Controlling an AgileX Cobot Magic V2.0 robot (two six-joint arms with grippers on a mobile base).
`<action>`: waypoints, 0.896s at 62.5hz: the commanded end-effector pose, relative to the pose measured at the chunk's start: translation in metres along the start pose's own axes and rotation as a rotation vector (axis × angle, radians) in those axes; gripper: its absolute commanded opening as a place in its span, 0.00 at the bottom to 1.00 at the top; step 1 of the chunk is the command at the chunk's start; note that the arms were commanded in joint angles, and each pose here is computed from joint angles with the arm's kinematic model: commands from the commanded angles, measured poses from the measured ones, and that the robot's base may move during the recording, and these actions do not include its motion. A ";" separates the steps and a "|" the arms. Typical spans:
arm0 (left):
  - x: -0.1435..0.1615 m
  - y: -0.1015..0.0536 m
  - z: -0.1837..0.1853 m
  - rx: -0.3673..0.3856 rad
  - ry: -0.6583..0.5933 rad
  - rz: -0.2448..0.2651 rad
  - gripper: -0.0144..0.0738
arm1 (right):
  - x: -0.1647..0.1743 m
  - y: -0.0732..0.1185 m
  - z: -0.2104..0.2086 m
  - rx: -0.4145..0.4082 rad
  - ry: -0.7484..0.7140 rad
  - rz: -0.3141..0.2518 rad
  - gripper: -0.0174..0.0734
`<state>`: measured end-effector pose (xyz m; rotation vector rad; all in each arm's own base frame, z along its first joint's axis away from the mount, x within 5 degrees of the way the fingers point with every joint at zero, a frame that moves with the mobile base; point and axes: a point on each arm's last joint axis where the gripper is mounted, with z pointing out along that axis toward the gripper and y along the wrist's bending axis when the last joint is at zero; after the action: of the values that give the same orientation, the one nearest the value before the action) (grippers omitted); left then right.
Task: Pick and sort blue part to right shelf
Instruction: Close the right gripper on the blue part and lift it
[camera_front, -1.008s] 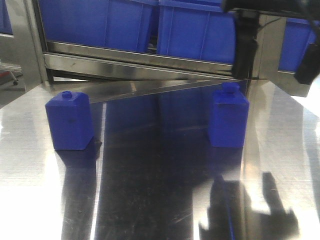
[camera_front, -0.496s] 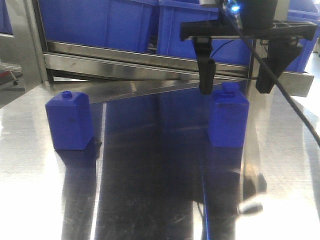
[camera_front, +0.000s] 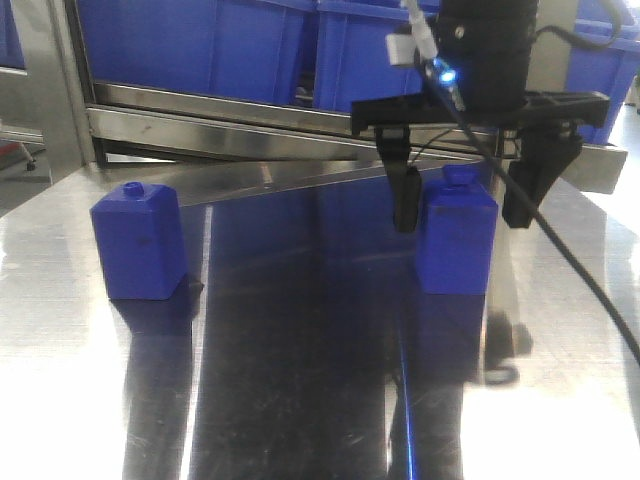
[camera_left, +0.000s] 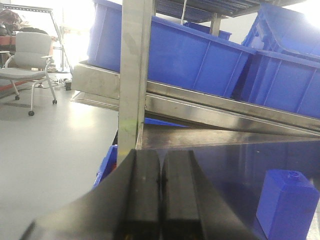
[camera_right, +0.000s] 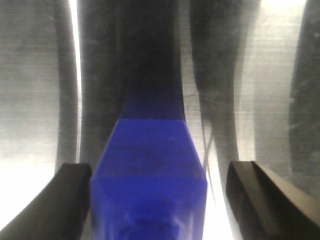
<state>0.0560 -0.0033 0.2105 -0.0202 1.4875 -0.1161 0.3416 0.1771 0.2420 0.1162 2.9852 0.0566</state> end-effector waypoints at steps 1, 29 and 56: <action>-0.002 0.000 -0.002 0.004 -0.090 -0.008 0.30 | -0.005 0.000 -0.024 -0.036 -0.082 0.014 0.87; -0.002 0.000 -0.002 0.004 -0.090 -0.008 0.30 | -0.001 0.000 -0.012 -0.049 -0.076 0.016 0.87; -0.002 0.000 -0.002 0.004 -0.090 -0.008 0.30 | 0.000 0.003 -0.012 -0.056 -0.084 0.009 0.87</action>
<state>0.0560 -0.0033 0.2105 -0.0202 1.4875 -0.1161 0.3415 0.1812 0.2288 0.1251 2.9743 0.0791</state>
